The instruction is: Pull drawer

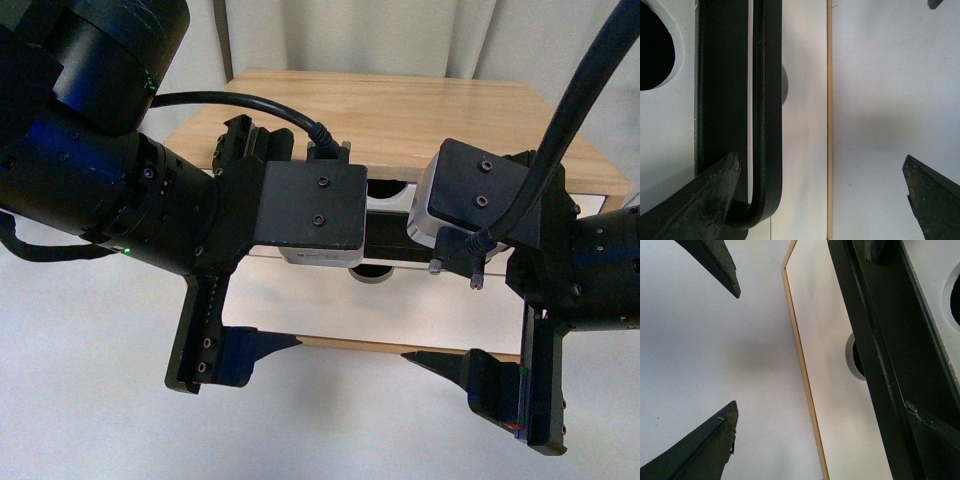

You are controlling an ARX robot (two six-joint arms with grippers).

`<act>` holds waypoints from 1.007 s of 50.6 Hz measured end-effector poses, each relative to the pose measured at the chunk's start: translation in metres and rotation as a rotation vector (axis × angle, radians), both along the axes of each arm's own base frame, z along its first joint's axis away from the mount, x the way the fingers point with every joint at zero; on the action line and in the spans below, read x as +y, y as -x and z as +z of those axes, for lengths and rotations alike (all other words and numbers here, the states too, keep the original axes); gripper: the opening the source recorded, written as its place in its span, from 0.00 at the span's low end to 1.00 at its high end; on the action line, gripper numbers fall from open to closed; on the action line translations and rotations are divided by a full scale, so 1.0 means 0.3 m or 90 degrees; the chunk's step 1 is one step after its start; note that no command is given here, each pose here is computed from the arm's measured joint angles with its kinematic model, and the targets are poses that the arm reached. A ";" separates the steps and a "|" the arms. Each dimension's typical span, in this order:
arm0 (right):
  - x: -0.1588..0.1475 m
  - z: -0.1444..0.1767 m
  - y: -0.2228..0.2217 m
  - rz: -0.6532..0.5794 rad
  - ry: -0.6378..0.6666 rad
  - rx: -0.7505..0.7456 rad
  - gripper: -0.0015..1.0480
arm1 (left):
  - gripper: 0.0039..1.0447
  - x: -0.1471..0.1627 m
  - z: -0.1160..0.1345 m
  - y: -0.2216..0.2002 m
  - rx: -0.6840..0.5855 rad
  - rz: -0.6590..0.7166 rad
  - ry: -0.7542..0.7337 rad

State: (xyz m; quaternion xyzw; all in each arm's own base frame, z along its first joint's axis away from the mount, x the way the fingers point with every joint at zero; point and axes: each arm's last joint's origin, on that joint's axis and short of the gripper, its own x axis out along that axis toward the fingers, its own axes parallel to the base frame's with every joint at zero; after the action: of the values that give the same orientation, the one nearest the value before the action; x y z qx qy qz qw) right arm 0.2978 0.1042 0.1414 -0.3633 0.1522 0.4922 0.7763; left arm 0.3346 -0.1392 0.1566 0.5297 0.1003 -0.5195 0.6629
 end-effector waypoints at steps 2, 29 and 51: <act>0.001 0.000 0.001 0.001 0.002 -0.001 0.91 | 0.95 -0.001 0.000 0.000 0.000 0.000 0.000; 0.006 -0.011 -0.001 0.023 0.030 -0.005 0.91 | 0.95 -0.021 -0.015 0.034 0.031 -0.022 0.003; 0.004 -0.011 0.073 0.072 0.039 0.004 0.91 | 0.95 0.003 -0.018 0.112 0.043 -0.044 0.001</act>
State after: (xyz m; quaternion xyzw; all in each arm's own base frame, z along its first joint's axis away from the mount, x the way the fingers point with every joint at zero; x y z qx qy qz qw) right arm 0.2759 0.1054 0.1382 -0.3936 0.1489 0.5312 0.7354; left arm 0.3009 -0.1382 0.1512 0.5146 0.1039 -0.5600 0.6410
